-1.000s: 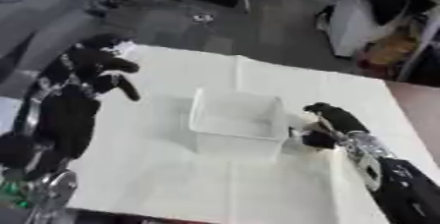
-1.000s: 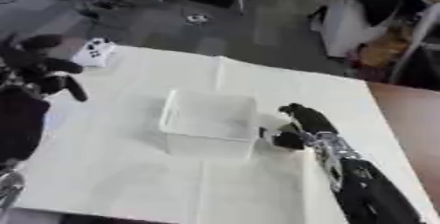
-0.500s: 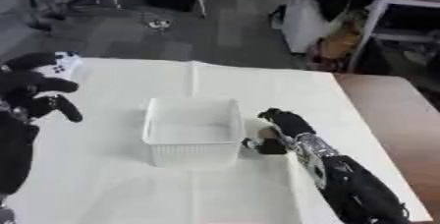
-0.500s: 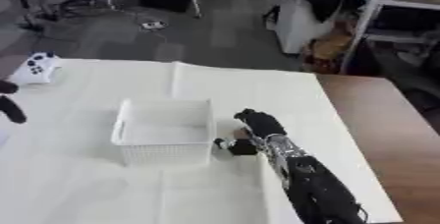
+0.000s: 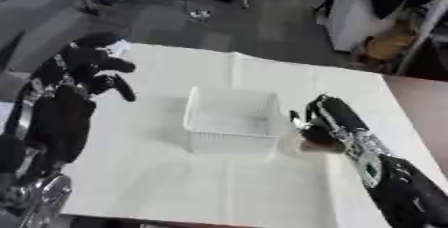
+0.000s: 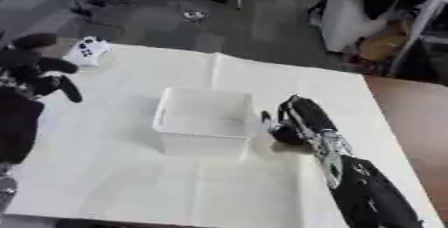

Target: Pick up objects on the table and place them in the box.

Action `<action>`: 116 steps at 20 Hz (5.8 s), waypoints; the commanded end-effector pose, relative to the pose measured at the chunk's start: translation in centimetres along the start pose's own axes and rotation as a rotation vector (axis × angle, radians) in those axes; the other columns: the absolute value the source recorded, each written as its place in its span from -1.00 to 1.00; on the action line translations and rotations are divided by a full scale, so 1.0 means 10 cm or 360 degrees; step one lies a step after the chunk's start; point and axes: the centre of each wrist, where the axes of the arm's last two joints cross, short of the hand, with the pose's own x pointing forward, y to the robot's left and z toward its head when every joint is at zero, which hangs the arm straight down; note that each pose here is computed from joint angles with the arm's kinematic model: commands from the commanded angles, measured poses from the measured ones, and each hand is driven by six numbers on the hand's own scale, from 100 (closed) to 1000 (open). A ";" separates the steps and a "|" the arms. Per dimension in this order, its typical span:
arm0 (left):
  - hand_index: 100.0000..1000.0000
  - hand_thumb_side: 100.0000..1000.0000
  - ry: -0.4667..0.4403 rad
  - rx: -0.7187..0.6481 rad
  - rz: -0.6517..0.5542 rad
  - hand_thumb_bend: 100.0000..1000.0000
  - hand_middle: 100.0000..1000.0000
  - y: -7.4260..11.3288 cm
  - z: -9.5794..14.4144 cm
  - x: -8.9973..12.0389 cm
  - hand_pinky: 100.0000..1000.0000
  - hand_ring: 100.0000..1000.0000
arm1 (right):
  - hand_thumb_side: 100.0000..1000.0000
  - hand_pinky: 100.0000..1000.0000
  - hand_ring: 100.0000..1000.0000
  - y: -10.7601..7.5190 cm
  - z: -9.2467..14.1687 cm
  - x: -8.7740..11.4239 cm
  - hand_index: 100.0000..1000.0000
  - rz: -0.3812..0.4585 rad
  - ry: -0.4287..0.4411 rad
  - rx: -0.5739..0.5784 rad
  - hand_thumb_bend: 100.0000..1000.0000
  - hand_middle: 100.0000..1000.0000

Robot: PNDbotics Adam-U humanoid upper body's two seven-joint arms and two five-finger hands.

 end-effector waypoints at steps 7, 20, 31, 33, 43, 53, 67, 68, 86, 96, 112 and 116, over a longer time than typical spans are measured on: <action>0.40 0.51 -0.0036 -0.0024 -0.0029 0.32 0.53 0.02 -0.04 0.06 -0.27 0.29 | 0.68 -1.00 -1.00 -0.47 0.02 -0.23 -0.46 -0.0281 -0.0150 -0.0180 -1.00 -1.00; 0.40 0.51 -0.0014 -0.0023 -0.0047 0.31 0.53 0.03 0.00 0.06 -0.28 0.30 | 0.67 -1.00 -1.00 -1.01 -0.09 -0.22 -0.48 -0.0519 -0.0156 -0.0268 -1.00 -1.00; 0.40 0.51 -0.0022 -0.0026 -0.0037 0.32 0.53 0.02 -0.02 0.06 -0.28 0.30 | 0.66 -1.00 -1.00 -1.14 -0.43 0.30 -0.50 -0.0843 -0.0380 -0.0205 -1.00 -1.00; 0.40 0.51 -0.0027 -0.0028 -0.0028 0.32 0.53 0.01 -0.04 0.06 -0.28 0.30 | 0.67 -1.00 -1.00 -1.10 -0.49 0.41 -0.50 -0.0883 -0.0413 -0.0187 -1.00 -1.00; 0.40 0.48 -0.0098 -0.0041 0.0025 0.34 0.52 -0.03 -0.14 0.07 -0.26 0.29 | 0.67 -1.00 -1.00 -0.68 -0.66 0.85 -0.51 -0.1013 -0.0502 -0.0159 -1.00 -1.00; 0.40 0.42 -0.0232 -0.0062 0.0081 0.38 0.51 -0.07 -0.26 0.09 -0.24 0.28 | 0.67 -1.00 -1.00 -0.45 -0.71 1.05 -0.50 -0.0894 -0.0549 -0.0187 -1.00 -1.00; 0.40 0.40 -0.0385 -0.0087 0.0213 0.42 0.50 -0.20 -0.49 0.13 -0.22 0.28 | 0.67 -1.00 -1.00 -0.63 -0.83 1.17 -0.50 -0.0632 -0.0653 -0.0374 -1.00 -1.00; 0.40 0.40 -0.0388 -0.0091 0.0220 0.42 0.50 -0.21 -0.50 0.13 -0.22 0.28 | 0.68 -1.00 -1.00 -0.65 -0.83 1.17 -0.50 -0.0622 -0.0658 -0.0388 -1.00 -1.00; 0.40 0.38 -0.0428 -0.0122 0.0258 0.43 0.50 -0.23 -0.56 0.15 -0.21 0.28 | 0.70 -1.00 -1.00 -0.58 -0.83 1.23 -0.46 -0.0631 -0.0750 -0.0604 -1.00 -1.00; 0.40 0.38 -0.0448 -0.0141 0.0275 0.44 0.50 -0.24 -0.60 0.16 -0.21 0.27 | 0.71 -1.00 -1.00 -0.42 -0.77 1.21 -0.45 -0.0663 -0.0888 -0.0791 -1.00 -1.00; 0.40 0.38 -0.0447 -0.0159 0.0284 0.44 0.50 -0.25 -0.61 0.17 -0.21 0.28 | 1.00 -0.04 0.00 -0.29 -0.73 1.18 0.43 -0.0545 -0.1055 -0.0557 -0.51 0.28; 0.40 0.38 -0.0433 -0.0155 0.0272 0.43 0.50 -0.24 -0.59 0.16 -0.22 0.28 | 1.00 0.63 0.46 -0.40 -0.75 1.18 0.72 -0.0508 -0.1150 -0.0440 -0.49 0.61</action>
